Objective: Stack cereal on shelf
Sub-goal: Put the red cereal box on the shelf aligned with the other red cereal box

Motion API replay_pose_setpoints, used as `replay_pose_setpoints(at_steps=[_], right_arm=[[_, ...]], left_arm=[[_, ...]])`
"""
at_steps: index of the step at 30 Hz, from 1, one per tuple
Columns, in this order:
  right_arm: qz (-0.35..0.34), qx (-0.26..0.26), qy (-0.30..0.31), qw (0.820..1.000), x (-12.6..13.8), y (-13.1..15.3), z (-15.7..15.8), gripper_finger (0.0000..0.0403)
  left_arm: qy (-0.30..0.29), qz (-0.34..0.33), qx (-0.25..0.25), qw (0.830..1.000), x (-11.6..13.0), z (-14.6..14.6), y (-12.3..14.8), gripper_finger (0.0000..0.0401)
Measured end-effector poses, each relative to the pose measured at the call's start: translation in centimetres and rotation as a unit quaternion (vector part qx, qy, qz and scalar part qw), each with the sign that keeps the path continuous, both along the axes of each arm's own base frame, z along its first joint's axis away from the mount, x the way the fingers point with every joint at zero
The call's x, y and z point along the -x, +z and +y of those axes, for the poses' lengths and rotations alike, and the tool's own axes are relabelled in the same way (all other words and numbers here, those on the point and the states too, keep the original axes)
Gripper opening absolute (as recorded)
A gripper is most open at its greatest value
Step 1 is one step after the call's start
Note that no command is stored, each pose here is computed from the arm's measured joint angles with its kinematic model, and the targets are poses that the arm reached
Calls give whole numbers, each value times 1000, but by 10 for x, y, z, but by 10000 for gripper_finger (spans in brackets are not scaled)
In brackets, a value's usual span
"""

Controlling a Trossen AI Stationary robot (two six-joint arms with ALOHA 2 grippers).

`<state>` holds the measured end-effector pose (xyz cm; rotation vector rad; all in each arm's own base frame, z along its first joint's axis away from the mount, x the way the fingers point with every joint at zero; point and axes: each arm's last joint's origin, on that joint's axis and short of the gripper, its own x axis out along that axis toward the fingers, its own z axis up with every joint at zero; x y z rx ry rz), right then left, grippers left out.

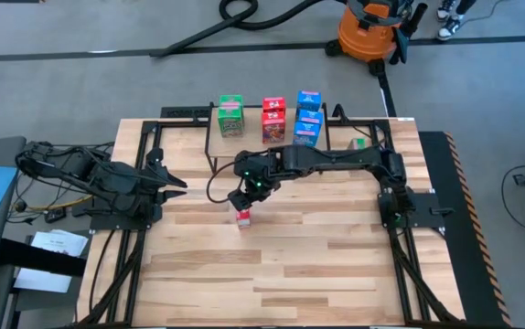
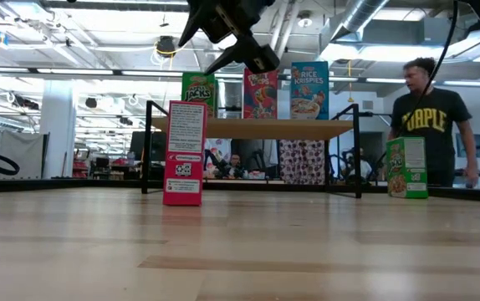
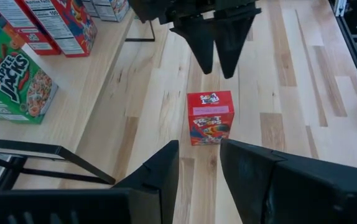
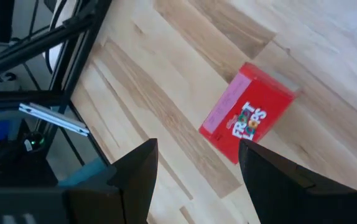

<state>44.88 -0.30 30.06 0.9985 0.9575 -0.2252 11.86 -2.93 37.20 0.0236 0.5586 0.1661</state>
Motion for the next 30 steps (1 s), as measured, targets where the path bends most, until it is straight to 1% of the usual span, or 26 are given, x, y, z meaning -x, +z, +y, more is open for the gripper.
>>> replay_pose_setpoints(at_steps=[4, 7, 11, 14, 19, 25, 30], right_arm=[[0, 14, 21, 1000, 1, -1, 5, 250], [1, 33, 13, 999, 1, -1, 8, 250], [35, 45, -49, 997, 4, -4, 8, 250], [53, 42, -67, 995, 7, -6, 6, 250], [56, 52, -117, 990, 6, -6, 10, 250], [57, 51, -133, 988, 7, -6, 19, 250], [54, 66, -138, 987, 7, -6, 29, 250]], left_arm=[[2, 0, 2, 1000, 0, 0, 0, 108], [2, 0, 2, 1000, 0, 0, 0, 108], [1, 0, 2, 1000, 0, 0, 0, 108], [1, 0, 2, 1000, 0, 0, 0, 108], [1, 0, 2, 1000, 0, 0, 0, 108], [1, 0, 2, 1000, 0, 0, 0, 108], [1, 0, 2, 1000, 0, 0, 0, 108]])
